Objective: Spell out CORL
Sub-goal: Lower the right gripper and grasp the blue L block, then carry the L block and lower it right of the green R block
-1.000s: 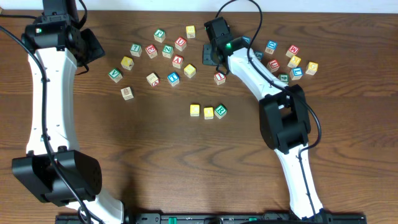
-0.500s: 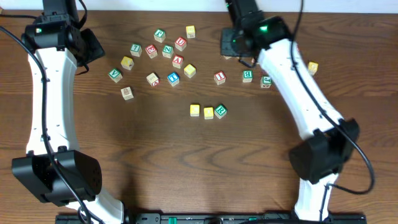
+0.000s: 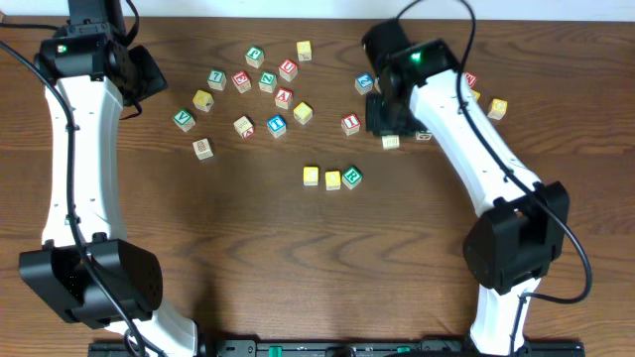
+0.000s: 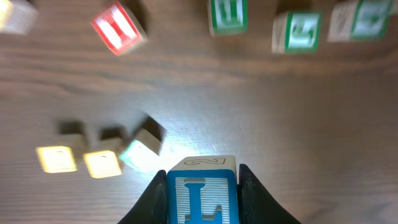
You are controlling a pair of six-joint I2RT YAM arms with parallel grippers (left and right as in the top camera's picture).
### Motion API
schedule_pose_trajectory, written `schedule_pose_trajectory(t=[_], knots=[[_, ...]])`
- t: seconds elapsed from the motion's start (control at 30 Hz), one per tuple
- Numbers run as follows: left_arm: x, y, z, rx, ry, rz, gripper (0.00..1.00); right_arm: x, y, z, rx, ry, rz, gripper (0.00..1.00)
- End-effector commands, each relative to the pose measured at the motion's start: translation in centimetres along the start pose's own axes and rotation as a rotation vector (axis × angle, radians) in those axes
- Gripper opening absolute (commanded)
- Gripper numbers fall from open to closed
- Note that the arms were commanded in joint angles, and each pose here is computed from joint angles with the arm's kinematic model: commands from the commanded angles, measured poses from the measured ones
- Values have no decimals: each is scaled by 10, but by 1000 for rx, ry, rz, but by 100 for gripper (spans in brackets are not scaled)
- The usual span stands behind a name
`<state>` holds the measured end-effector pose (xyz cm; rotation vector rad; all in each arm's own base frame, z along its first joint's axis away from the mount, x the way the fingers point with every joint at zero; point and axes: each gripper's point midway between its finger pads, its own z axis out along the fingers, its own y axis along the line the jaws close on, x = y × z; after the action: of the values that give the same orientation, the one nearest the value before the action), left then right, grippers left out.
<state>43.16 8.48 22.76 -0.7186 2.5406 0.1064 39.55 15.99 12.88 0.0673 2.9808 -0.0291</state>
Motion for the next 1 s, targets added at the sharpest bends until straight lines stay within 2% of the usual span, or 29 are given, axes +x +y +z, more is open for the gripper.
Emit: schedule_pose_trajectory(t=[0.0, 0.37, 0.7, 0.97], knots=[[4, 4, 5, -21, 15, 8, 61, 22, 4, 24, 5, 77, 8, 20], [4, 4, 5, -20, 15, 8, 62, 55, 13, 70, -2, 144, 4, 21], [4, 4, 5, -20, 15, 8, 61, 55, 17, 100, -31, 93, 11, 22], [4, 4, 5, -20, 15, 8, 62, 50, 17, 103, -38, 71, 18, 26]])
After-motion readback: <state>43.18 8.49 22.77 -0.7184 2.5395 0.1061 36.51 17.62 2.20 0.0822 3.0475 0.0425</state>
